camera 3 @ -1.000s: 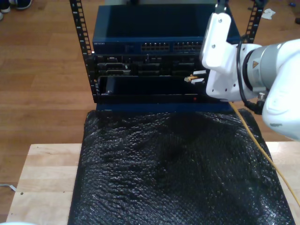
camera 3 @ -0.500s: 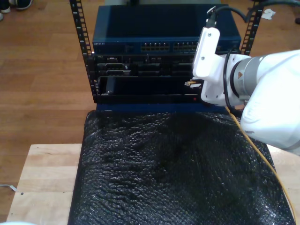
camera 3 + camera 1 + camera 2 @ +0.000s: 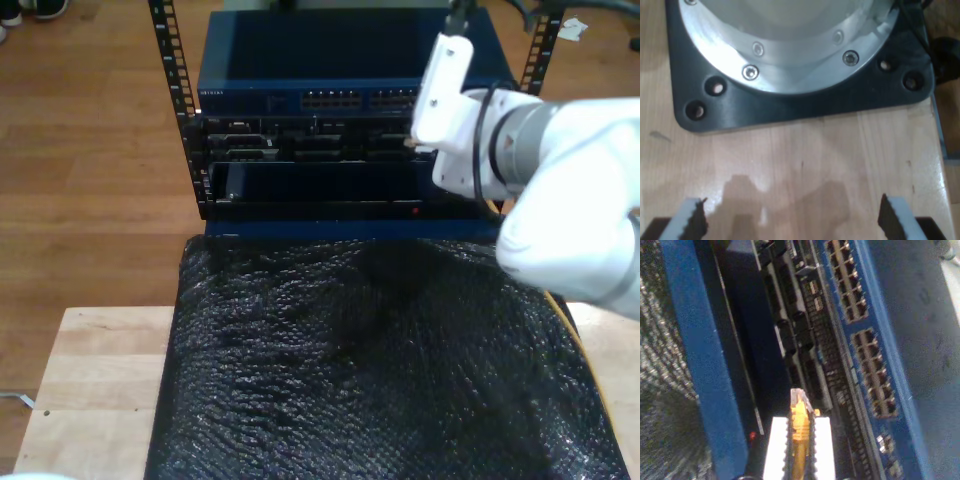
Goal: Grab the cable and plug it in
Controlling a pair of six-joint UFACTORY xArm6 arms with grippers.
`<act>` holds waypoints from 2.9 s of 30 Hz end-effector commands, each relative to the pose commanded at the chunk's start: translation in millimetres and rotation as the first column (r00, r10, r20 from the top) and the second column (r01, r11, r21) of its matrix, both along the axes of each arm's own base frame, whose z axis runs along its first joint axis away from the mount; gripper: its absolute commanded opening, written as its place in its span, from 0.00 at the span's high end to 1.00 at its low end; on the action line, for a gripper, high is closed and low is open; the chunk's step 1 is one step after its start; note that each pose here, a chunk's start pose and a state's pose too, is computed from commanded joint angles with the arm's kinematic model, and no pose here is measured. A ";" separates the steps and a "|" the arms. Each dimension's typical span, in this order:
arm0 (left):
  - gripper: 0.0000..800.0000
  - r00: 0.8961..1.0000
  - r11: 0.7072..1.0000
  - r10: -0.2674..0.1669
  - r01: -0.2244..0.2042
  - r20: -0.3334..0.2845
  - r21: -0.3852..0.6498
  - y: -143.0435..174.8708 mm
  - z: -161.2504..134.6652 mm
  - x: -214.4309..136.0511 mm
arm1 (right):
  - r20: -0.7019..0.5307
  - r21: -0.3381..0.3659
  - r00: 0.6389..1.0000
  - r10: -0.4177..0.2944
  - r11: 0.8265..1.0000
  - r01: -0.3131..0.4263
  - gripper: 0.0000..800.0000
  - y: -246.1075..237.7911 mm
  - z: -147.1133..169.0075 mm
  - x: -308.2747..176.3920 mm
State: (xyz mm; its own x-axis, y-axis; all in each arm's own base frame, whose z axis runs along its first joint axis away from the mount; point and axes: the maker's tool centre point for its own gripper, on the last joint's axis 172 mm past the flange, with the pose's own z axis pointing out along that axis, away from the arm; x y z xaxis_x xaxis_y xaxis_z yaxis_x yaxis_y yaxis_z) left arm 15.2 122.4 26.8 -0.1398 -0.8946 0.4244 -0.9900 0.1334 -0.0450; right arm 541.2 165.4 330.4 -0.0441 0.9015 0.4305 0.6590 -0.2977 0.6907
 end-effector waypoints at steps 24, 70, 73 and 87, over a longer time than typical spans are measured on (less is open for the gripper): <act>0.00 1.000 1.000 0.000 0.000 0.000 0.000 0.0 0.0 0.0 | -0.025 -0.176 0.999 0.048 0.983 -0.052 1.00 -4.3 -56.7 40.7; 0.00 1.000 1.000 0.000 0.000 0.000 0.000 0.0 0.0 0.0 | 0.224 -0.339 0.961 0.163 0.938 -0.080 1.00 -10.4 1.5 6.5; 0.00 1.000 1.000 0.000 0.000 0.000 0.000 0.0 0.0 0.0 | 0.239 -0.355 0.954 0.183 0.930 -0.090 1.00 -7.7 8.4 3.1; 0.00 1.000 1.000 0.000 0.000 0.000 0.000 0.0 0.0 0.0 | 0.257 -0.386 0.942 0.217 0.916 -0.106 1.00 -1.4 0.5 -1.7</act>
State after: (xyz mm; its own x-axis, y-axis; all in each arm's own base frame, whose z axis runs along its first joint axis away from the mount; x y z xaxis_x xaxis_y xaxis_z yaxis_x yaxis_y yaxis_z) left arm 15.2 122.4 26.8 -0.1398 -0.8946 0.4244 -0.9900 0.1334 -0.0450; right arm 539.5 164.0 330.8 -0.2746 0.9613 0.0220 0.4313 0.1028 0.8963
